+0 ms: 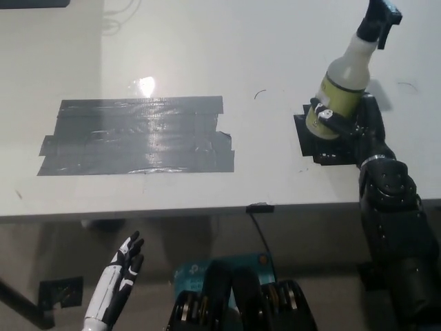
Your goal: A spray bottle is kept on the black marked spot on the table infront of the robot and the robot extends its right arm to pick it up and hands it to a person
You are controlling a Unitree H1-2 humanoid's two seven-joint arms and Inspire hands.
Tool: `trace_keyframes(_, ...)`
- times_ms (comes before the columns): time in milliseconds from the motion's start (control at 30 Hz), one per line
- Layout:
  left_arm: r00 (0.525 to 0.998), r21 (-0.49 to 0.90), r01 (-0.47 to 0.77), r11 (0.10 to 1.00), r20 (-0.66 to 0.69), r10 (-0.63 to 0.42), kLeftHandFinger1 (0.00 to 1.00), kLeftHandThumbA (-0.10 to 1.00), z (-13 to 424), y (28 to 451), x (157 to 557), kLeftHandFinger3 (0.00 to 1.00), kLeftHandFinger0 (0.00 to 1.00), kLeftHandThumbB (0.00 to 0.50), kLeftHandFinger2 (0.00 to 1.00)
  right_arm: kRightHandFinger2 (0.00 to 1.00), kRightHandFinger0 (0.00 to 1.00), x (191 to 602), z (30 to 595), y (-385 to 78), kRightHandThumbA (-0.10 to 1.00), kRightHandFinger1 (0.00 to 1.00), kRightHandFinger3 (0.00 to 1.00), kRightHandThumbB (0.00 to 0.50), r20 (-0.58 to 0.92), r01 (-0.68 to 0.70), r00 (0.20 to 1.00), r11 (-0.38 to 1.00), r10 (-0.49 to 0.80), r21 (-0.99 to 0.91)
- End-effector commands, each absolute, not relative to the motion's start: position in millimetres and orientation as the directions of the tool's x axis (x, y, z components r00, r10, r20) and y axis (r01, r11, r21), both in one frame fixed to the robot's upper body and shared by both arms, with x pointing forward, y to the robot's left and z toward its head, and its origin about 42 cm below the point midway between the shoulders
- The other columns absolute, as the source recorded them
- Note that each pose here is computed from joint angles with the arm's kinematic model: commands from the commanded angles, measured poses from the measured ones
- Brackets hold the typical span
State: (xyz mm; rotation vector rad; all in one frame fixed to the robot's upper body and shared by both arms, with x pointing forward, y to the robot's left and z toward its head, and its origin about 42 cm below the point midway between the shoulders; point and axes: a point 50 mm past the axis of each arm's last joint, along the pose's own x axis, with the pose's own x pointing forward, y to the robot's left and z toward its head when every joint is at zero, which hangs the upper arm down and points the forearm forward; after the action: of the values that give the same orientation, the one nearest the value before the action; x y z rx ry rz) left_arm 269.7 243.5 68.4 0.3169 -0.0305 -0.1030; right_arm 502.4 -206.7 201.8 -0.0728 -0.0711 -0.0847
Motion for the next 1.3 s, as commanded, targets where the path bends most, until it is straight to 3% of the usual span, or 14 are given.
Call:
trace_keyframes(0,0.989,0.329,0.104,0.939,0.067,-0.133,1.0,0.97,78.9,246.6,273.7,1.0,1.0,0.213,1.0,0.56,0.0,500.6,281.7,-187.6,0.05,0.26,0.53,0.122,0.324,0.027,0.946,0.999,-0.019,-0.021)
trace_keyframes(233,0.988,0.329,0.106,0.939,0.069,-0.136,1.0,0.97,80.3,246.7,274.4,1.0,1.0,0.215,1.0,0.43,0.0,484.1,312.2,-146.1,-0.1,0.15,0.44,0.09,0.339,-0.135,0.927,0.986,0.162,-0.101)
trace_keyframes(333,0.988,0.333,0.109,0.937,0.064,-0.138,1.0,0.98,79.6,246.9,274.2,1.0,1.0,0.215,1.0,0.37,0.0,482.7,317.1,-127.6,-0.1,0.09,0.41,0.11,0.299,-0.222,0.924,0.971,0.239,-0.09)
trace_keyframes(367,0.988,0.334,0.109,0.936,0.063,-0.138,1.0,0.98,79.9,246.5,274.6,1.0,1.0,0.215,1.0,0.39,0.0,483.1,318.2,-124.2,-0.1,0.11,0.43,0.113,0.285,-0.239,0.926,0.969,0.249,-0.07)
trace_keyframes(400,0.988,0.335,0.11,0.936,0.064,-0.139,1.0,0.97,80.1,246.5,275.1,1.0,1.0,0.214,1.0,0.54,0.0,485.3,318.2,-118.1,-0.1,0.19,0.52,0.113,0.268,-0.27,0.925,0.962,0.268,-0.029)
trace_keyframes(433,0.988,0.334,0.111,0.936,0.065,-0.14,1.0,0.97,79.6,246.4,275.1,1.0,1.0,0.214,1.0,0.6,0.0,486.7,317.8,-113.2,-0.1,0.22,0.57,0.11,0.251,-0.29,0.926,0.957,0.282,-0.006)
trace_keyframes(467,0.988,0.334,0.111,0.936,0.064,-0.14,1.0,0.97,79.4,246.4,275.0,1.0,1.0,0.214,1.0,0.68,0.03,487.0,317.7,-112.0,-0.1,0.28,0.64,0.138,0.245,-0.295,0.926,0.956,0.286,-0.001)
trace_keyframes(500,0.988,0.333,0.113,0.936,0.066,-0.143,1.0,0.98,79.5,246.5,274.9,1.0,1.0,0.218,1.0,0.68,0.0,489.8,317.1,-106.0,-0.1,0.26,0.66,0.111,0.204,-0.317,0.931,0.948,0.303,0.037)
trace_keyframes(533,0.987,0.334,0.115,0.936,0.065,-0.145,1.0,0.98,79.3,246.9,274.0,1.0,1.0,0.218,1.0,0.79,0.03,491.1,315.4,-102.0,-0.1,0.34,0.8,0.127,0.17,-0.332,0.933,0.941,0.317,0.07)
trace_keyframes(567,0.987,0.335,0.116,0.935,0.065,-0.145,1.0,0.98,79.6,247.1,273.6,1.0,1.0,0.217,1.0,0.74,0.0,494.7,312.5,-96.7,-0.1,0.29,0.76,0.113,0.127,-0.349,0.933,0.933,0.337,0.088)
trace_keyframes(667,0.987,0.335,0.12,0.934,0.063,-0.149,1.0,0.97,81.2,245.5,274.8,1.0,1.0,0.218,1.0,0.75,0.0,502.9,304.3,-88.2,-0.1,0.3,0.79,0.115,0.07,-0.369,0.929,0.921,0.363,0.126)
trace_keyframes(900,0.986,0.333,0.121,0.935,0.067,-0.151,1.0,0.95,82.2,245.8,274.8,1.0,1.0,0.222,1.0,0.76,0.0,517.2,276.7,-73.8,-0.1,0.33,0.75,0.14,0.006,-0.389,0.918,0.898,0.397,0.206)
trace_keyframes(1000,0.986,0.34,0.123,0.932,0.069,-0.155,1.0,0.95,82.9,246.6,275.8,1.0,1.0,0.216,1.0,0.72,0.0,519.9,273.6,-72.2,-0.1,0.3,0.72,0.146,-0.012,-0.389,0.915,0.89,0.403,0.236)
trace_keyframes(1267,0.985,0.339,0.132,0.931,0.06,-0.162,1.0,0.93,85.7,246.8,278.4,1.0,1.0,0.224,1.0,0.71,0.0,522.2,277.8,-68.3,-0.1,0.33,0.65,0.146,-0.026,-0.42,0.903,0.892,0.43,0.168)
